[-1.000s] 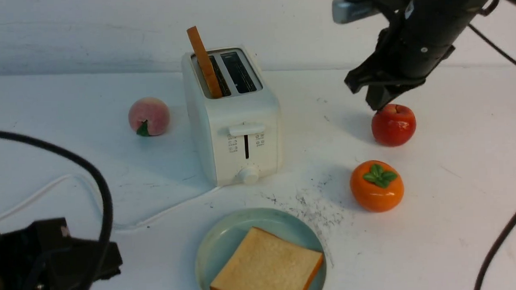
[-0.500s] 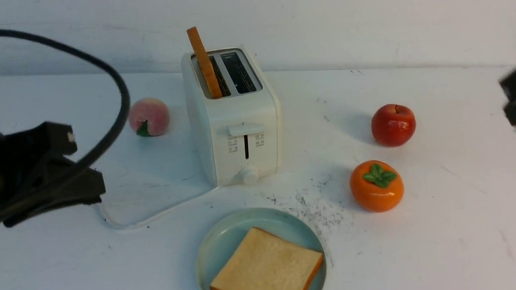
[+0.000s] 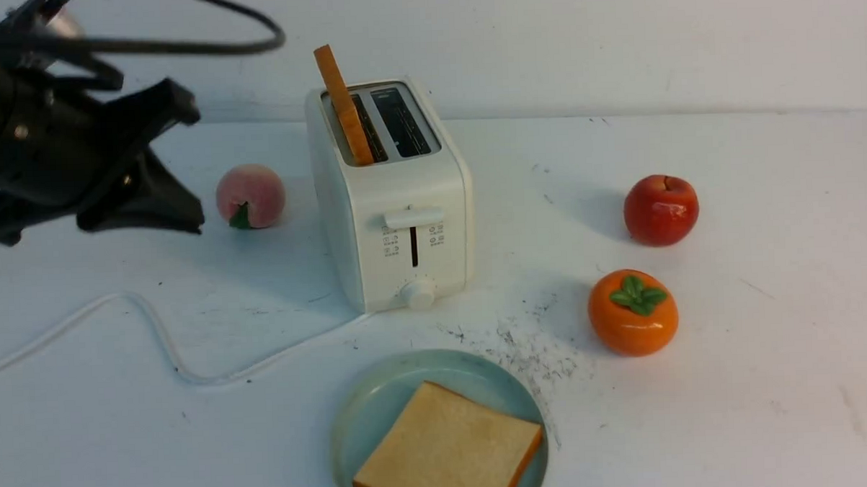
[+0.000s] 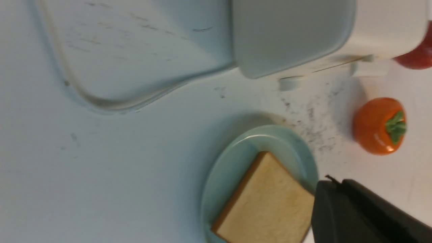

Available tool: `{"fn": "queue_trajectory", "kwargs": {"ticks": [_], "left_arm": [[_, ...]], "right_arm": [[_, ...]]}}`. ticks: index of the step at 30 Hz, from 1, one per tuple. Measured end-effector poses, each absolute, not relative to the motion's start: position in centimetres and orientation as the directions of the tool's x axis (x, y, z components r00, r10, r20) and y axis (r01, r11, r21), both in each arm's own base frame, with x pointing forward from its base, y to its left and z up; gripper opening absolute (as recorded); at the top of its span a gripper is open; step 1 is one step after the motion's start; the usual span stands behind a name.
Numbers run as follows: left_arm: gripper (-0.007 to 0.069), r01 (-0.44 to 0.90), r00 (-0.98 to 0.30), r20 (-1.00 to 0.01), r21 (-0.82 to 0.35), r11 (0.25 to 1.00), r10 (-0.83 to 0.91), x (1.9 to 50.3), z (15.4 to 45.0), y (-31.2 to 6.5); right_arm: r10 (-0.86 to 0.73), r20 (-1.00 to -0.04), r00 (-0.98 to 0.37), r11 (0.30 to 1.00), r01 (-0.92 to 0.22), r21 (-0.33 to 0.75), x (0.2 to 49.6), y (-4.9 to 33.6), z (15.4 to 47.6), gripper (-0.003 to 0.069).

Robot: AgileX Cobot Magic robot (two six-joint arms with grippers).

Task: Take toasted bread from bread machine on white table place on plate.
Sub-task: 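Reach for a toast slice standing in the toaster with the left gripper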

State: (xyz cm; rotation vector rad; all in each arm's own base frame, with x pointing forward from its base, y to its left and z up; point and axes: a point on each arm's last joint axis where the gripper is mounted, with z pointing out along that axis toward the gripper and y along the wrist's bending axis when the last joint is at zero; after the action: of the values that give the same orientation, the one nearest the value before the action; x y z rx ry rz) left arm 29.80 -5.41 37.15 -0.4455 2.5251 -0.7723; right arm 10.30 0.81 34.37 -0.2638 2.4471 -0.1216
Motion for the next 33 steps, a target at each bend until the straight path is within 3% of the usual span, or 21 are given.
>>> {"fn": "queue_trajectory", "kwargs": {"ticks": [7,16,24,26,29,33], "left_arm": [[-0.0014,-0.088,-0.85,-0.368,-0.605,0.791,-0.376,34.5,39.0,-9.5],[0.0006,-0.142,-0.786,-0.512,-0.397,0.907,-0.347,38.9,39.8,-15.0],[0.0254,-0.075,-0.724,-0.652,-0.251,0.965,-0.226,40.4,38.6,-18.2],[0.0356,-0.06,-0.694,-0.691,-0.226,0.972,-0.203,41.4,37.8,-18.5],[0.0428,-0.058,-0.682,-0.709,-0.192,0.98,-0.179,42.1,37.0,-18.6],[0.0461,-0.064,-0.664,-0.737,-0.115,0.991,-0.129,42.8,36.4,-18.3]], "right_arm": [[-0.221,-0.741,-0.634,0.975,-0.15,-0.163,9.1,0.5,34.3,-0.0008],[-0.21,-0.755,-0.622,0.977,-0.153,-0.146,8.8,0.6,34.4,-0.0008],[-0.207,-0.755,-0.622,0.978,-0.155,-0.14,8.8,0.7,34.4,-0.0006],[-0.207,-0.755,-0.622,0.978,-0.155,-0.14,8.8,0.7,34.4,-0.0005],[-0.207,-0.757,-0.619,0.978,-0.155,-0.14,8.8,0.7,34.4,-0.0004],[-0.207,-0.758,-0.619,0.978,-0.155,-0.14,8.8,0.7,34.4,-0.0001]]}}
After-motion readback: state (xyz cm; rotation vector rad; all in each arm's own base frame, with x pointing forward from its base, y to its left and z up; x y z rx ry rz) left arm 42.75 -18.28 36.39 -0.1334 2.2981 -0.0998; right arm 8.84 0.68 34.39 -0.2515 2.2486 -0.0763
